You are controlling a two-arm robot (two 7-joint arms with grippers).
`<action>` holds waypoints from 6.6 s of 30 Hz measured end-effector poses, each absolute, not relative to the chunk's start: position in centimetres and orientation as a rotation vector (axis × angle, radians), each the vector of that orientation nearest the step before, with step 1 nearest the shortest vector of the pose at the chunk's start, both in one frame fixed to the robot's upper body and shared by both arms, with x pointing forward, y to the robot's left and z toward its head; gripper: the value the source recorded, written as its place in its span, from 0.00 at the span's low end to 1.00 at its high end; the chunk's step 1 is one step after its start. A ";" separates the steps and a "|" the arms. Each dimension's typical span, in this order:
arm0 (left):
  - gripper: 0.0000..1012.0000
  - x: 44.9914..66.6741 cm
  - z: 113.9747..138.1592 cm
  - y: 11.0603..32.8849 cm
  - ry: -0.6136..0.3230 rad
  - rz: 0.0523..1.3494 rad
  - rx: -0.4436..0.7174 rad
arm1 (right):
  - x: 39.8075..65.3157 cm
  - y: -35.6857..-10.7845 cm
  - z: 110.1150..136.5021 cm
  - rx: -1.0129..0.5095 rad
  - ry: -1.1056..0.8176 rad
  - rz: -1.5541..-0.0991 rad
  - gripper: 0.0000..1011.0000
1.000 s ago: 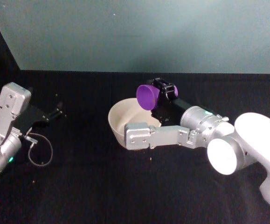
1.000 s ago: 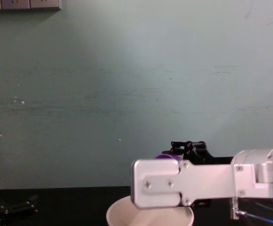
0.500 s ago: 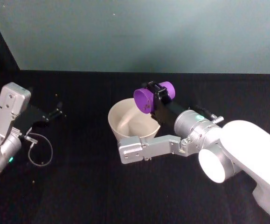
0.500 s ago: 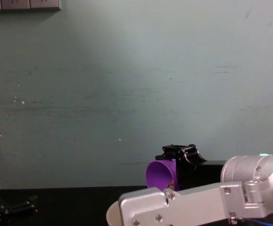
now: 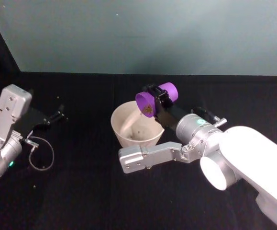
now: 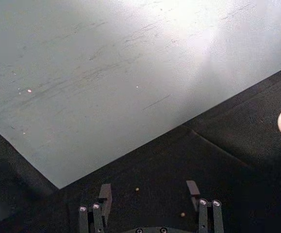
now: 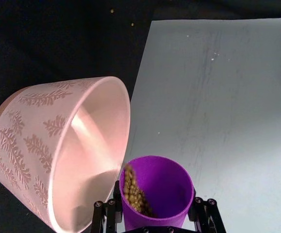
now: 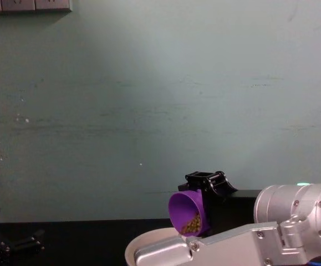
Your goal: Pick up the cup and pour the mung beans from the cup into the bowl.
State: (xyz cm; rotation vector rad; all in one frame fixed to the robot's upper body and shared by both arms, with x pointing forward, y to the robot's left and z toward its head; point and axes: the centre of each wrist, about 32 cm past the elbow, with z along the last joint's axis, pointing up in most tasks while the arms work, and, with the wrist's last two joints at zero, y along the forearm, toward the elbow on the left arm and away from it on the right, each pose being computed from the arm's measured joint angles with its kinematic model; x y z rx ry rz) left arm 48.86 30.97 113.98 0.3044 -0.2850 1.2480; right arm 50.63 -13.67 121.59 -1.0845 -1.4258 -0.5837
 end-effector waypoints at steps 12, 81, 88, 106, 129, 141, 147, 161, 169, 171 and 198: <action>0.99 48.9 114.0 31.0 -0.285 1.248 0.304 | 50.5 -13.6 121.5 -1.093 -1.436 -0.583 0.73; 0.99 48.9 114.0 31.0 -0.285 1.248 0.304 | 50.3 -13.5 121.5 -1.121 -1.508 -0.564 0.73; 0.99 48.9 114.0 31.0 -0.285 1.248 0.304 | 50.2 -13.4 121.4 -1.128 -1.522 -0.558 0.73; 0.99 48.9 114.0 31.0 -0.285 1.248 0.304 | 50.0 -13.0 121.2 -1.173 -1.595 -0.514 0.73; 0.99 48.9 114.0 31.0 -0.285 1.248 0.304 | 50.0 -12.9 120.9 -1.193 -1.632 -0.504 0.73; 0.99 48.9 114.0 31.0 -0.285 1.248 0.304 | 48.9 -11.1 120.7 -1.356 -1.926 -0.355 0.73; 0.99 48.9 114.0 31.0 -0.285 1.248 0.304 | 48.3 -10.2 120.6 -1.426 -2.045 -0.276 0.73; 0.99 48.9 114.0 31.0 -0.285 1.248 0.304 | 47.6 -9.3 120.6 -1.527 -2.198 -0.162 0.73; 0.99 48.9 114.0 31.0 -0.285 1.248 0.304 | 47.5 -9.3 120.6 -1.532 -2.204 -0.168 0.73; 0.99 48.9 114.0 31.0 -0.285 1.248 0.305 | 47.5 -9.3 120.7 -1.532 -2.200 -0.176 0.73; 0.99 48.9 114.0 31.0 -0.285 1.248 0.305 | 49.4 -17.4 121.6 -0.749 -1.200 -1.036 0.73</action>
